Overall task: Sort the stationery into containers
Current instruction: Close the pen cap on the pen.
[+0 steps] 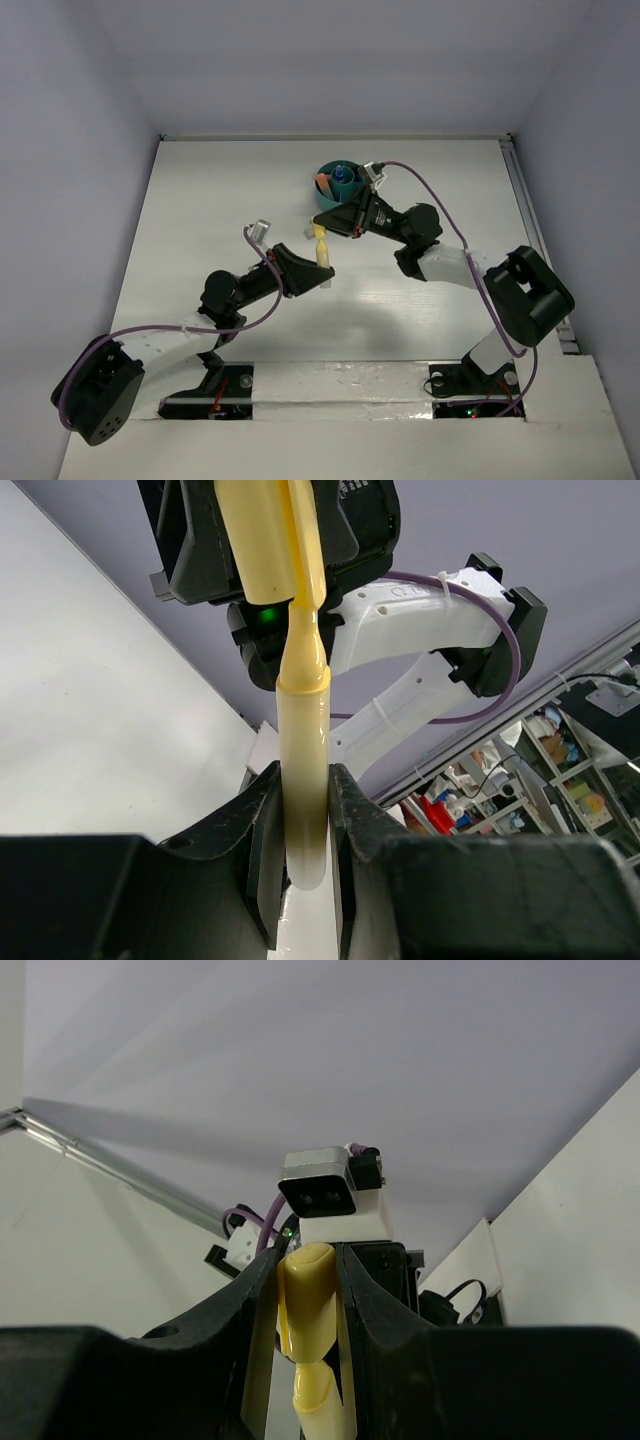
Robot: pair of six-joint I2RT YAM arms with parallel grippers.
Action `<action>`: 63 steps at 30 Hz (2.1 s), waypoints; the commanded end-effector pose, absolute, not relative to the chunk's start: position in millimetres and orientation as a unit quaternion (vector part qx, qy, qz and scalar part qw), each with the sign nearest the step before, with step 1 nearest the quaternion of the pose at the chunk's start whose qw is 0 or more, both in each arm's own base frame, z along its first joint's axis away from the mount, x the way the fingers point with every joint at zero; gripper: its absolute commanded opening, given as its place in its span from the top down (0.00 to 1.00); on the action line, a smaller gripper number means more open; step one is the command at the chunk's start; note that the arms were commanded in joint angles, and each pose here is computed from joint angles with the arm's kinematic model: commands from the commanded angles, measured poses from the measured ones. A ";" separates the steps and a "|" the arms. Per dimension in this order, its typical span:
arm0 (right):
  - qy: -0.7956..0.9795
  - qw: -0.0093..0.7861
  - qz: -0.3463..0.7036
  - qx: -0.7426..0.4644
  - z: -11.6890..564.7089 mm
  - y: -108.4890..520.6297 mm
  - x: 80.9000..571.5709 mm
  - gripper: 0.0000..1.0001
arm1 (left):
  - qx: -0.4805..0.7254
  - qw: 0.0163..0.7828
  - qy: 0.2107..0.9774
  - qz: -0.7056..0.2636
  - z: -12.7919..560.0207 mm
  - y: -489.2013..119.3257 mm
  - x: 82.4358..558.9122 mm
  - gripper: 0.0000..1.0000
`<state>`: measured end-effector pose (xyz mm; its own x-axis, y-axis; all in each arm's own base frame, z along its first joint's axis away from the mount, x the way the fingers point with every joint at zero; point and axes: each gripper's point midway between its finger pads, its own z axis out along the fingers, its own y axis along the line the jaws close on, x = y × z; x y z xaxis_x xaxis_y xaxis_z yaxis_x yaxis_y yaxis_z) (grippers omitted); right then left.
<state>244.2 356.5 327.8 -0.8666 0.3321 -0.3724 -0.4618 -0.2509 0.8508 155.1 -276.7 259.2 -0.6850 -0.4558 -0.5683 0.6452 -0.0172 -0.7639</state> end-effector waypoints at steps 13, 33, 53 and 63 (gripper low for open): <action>0.381 0.364 0.827 -0.196 398.8 328.3 181.7 1.00 | 0.114 0.457 0.473 -0.745 325.9 -260.0 144.1 1.00; 0.345 0.383 0.820 -0.248 407.3 334.9 147.2 1.00 | 0.124 0.503 0.396 -0.758 375.9 -240.9 136.8 1.00; 0.373 0.355 0.817 -0.258 380.0 336.4 133.6 1.00 | 0.141 0.545 0.358 -0.745 412.1 -222.6 125.5 1.00; 0.446 0.314 0.801 -0.246 325.0 342.0 131.2 1.00 | 0.140 0.580 0.365 -0.715 428.9 -212.7 137.5 1.00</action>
<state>196.3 352.1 345.5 -0.7551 0.4168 -0.5061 -0.6373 -0.2851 0.7159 142.1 -258.6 296.0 -0.6660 -0.4097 -0.6234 0.7014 -0.0593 -0.7103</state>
